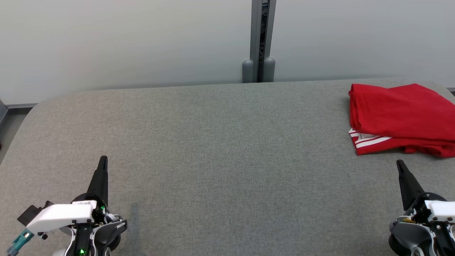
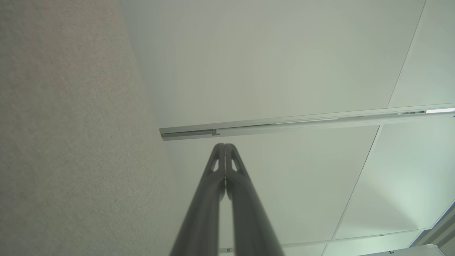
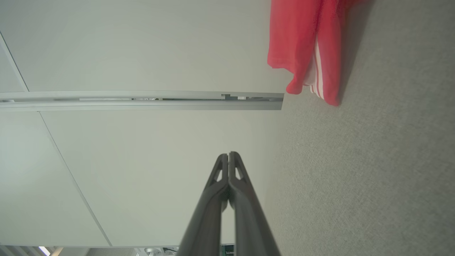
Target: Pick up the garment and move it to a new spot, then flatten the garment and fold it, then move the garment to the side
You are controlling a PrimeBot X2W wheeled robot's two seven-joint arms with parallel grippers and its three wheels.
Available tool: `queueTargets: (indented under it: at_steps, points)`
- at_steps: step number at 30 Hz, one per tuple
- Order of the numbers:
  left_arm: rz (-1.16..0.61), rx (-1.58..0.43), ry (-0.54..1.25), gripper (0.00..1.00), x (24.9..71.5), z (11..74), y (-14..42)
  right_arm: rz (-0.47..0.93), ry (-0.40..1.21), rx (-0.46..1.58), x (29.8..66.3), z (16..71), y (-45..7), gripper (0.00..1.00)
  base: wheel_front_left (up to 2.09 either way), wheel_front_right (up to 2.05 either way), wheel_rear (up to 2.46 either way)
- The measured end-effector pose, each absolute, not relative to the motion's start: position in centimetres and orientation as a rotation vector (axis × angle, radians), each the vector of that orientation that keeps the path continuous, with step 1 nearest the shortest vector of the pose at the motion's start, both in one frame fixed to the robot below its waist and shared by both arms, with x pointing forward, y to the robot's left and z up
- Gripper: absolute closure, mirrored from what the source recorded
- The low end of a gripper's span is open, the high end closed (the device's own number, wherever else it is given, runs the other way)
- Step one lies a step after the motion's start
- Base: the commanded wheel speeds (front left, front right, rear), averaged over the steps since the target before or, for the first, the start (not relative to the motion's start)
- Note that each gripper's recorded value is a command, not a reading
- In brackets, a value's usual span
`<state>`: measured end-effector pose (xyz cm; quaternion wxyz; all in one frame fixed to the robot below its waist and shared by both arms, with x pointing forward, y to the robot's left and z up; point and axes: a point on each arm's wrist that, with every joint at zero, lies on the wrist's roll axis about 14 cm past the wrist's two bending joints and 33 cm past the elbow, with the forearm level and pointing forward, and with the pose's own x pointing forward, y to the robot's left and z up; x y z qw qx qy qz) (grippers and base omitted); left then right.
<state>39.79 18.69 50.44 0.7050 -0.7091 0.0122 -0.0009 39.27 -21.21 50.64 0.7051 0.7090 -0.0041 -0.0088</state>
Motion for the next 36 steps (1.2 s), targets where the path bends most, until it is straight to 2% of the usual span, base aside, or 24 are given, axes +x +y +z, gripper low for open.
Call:
queueTargets:
  at_steps: [36]
  points:
    - [-0.002,-1.576,0.027,1.00,39.80,50.44,18.69,-0.019,-0.008,1.577,39.26,50.62,-21.18,1.00,0.00,0.00,0.00]
